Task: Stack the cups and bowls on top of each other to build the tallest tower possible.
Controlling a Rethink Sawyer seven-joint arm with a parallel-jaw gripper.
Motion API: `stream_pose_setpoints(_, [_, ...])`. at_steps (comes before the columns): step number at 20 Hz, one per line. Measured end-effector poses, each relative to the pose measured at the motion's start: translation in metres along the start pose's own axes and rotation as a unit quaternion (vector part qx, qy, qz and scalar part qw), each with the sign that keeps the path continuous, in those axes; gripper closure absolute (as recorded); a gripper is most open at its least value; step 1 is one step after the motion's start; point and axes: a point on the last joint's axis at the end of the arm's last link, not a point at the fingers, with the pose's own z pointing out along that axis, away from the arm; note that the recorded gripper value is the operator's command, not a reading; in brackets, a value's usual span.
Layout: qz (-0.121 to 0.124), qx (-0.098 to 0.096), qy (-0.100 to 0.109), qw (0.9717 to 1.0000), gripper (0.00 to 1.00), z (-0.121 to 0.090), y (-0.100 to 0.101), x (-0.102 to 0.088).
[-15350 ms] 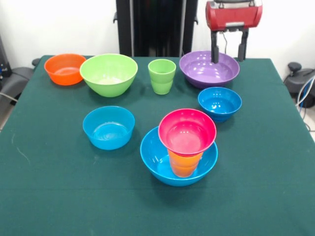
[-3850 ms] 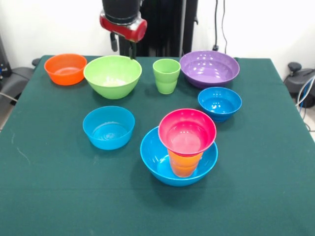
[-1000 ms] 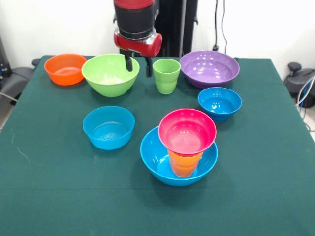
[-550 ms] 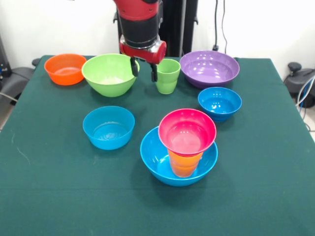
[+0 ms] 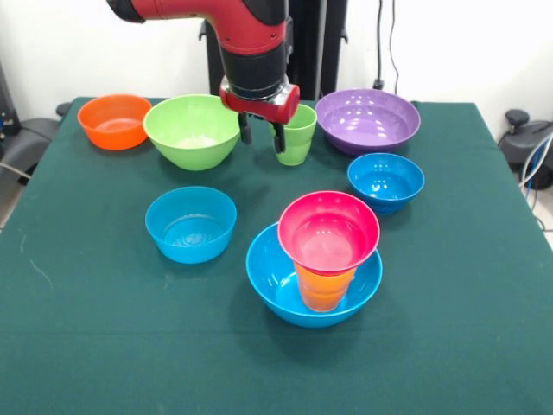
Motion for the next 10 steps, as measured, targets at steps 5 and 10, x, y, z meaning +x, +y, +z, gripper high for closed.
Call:
stream_pose_setpoints(5, [0.006, 0.000, -0.008, 1.0000, 0.00, -0.007, -0.006, -0.006])
stream_pose_setpoints(10, [0.008, 0.004, -0.020, 0.9998, 0.00, -0.021, -0.010, -0.013])
